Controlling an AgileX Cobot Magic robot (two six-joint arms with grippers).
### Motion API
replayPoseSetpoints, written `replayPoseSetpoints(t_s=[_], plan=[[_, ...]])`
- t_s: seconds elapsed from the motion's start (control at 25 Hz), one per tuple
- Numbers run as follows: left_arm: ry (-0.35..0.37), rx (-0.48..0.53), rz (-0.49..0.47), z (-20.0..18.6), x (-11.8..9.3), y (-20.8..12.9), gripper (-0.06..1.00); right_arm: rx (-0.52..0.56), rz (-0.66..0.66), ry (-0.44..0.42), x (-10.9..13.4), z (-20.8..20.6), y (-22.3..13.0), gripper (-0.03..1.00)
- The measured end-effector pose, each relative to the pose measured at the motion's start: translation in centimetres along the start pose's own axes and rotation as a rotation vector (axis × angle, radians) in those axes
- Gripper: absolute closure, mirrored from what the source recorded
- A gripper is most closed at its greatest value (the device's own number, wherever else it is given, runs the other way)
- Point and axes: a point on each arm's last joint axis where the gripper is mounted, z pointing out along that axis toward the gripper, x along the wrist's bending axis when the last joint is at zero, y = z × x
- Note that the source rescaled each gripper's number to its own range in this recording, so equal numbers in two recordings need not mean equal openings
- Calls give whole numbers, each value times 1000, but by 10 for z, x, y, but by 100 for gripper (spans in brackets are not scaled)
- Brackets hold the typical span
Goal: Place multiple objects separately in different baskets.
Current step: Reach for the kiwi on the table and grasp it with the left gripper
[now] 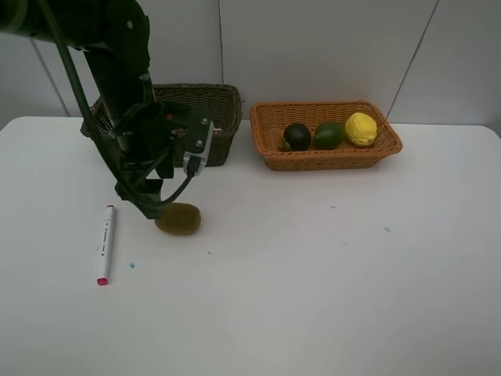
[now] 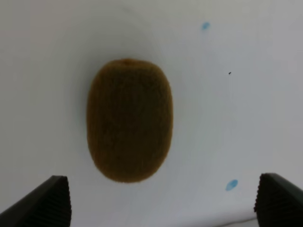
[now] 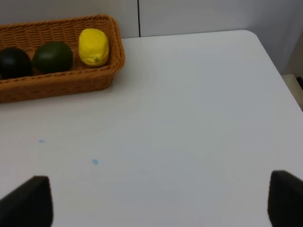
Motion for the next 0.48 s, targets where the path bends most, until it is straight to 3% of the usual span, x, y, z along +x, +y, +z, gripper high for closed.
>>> replayPoseSetpoints(t_s=[0.48], plan=[[13,15,79,40,8,11,-5,0,0,0,0,0,0,-2]])
